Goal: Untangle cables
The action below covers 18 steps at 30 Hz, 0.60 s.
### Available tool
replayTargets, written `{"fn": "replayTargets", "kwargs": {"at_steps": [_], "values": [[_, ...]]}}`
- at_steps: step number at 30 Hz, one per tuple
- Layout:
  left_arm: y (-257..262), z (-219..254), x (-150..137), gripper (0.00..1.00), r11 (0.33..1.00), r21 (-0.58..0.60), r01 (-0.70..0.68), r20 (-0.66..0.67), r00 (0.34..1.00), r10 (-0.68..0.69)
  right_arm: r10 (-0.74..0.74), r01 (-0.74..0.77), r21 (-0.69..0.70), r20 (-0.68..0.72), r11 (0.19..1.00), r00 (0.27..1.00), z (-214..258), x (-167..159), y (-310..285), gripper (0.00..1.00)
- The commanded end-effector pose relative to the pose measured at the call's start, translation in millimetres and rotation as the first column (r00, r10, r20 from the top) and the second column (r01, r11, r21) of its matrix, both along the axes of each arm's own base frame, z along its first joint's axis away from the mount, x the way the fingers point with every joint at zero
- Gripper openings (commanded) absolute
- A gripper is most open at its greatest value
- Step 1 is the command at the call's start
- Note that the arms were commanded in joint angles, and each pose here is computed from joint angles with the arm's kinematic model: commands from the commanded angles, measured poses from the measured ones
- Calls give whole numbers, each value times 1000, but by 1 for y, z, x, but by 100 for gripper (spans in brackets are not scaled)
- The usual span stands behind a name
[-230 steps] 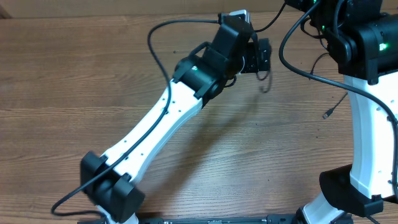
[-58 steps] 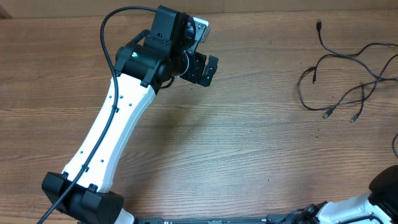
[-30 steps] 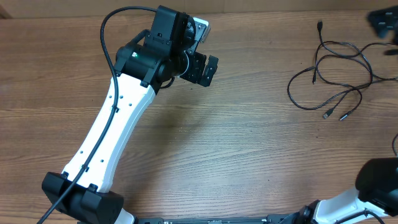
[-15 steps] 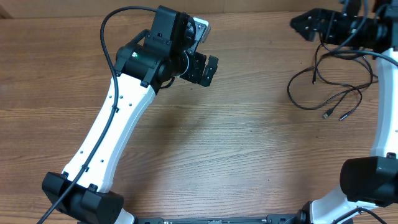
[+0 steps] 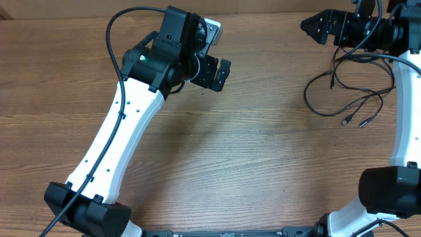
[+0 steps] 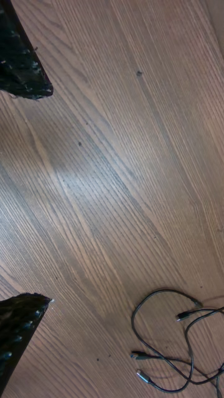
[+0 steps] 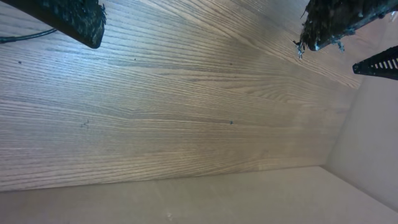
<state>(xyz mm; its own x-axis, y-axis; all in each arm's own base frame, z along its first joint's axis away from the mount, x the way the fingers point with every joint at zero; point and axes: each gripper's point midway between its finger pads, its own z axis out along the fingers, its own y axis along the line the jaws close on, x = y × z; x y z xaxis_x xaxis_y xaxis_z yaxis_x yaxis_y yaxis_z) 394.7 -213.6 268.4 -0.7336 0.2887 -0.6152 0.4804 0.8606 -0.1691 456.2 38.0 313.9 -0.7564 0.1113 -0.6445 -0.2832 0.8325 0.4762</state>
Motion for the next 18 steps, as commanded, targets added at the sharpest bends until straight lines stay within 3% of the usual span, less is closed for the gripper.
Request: {"fn": "replayTargets", "kwargs": {"at_steps": [1, 18], "values": [[2, 7, -2, 100, 1000, 12, 14, 30, 999, -15, 9, -9, 7, 3, 1000, 1000, 1, -1, 3, 100], [2, 5, -3, 100, 1000, 15, 16, 21, 1000, -16, 9, -9, 7, 3, 1000, 1000, 1, -1, 3, 100]]}}
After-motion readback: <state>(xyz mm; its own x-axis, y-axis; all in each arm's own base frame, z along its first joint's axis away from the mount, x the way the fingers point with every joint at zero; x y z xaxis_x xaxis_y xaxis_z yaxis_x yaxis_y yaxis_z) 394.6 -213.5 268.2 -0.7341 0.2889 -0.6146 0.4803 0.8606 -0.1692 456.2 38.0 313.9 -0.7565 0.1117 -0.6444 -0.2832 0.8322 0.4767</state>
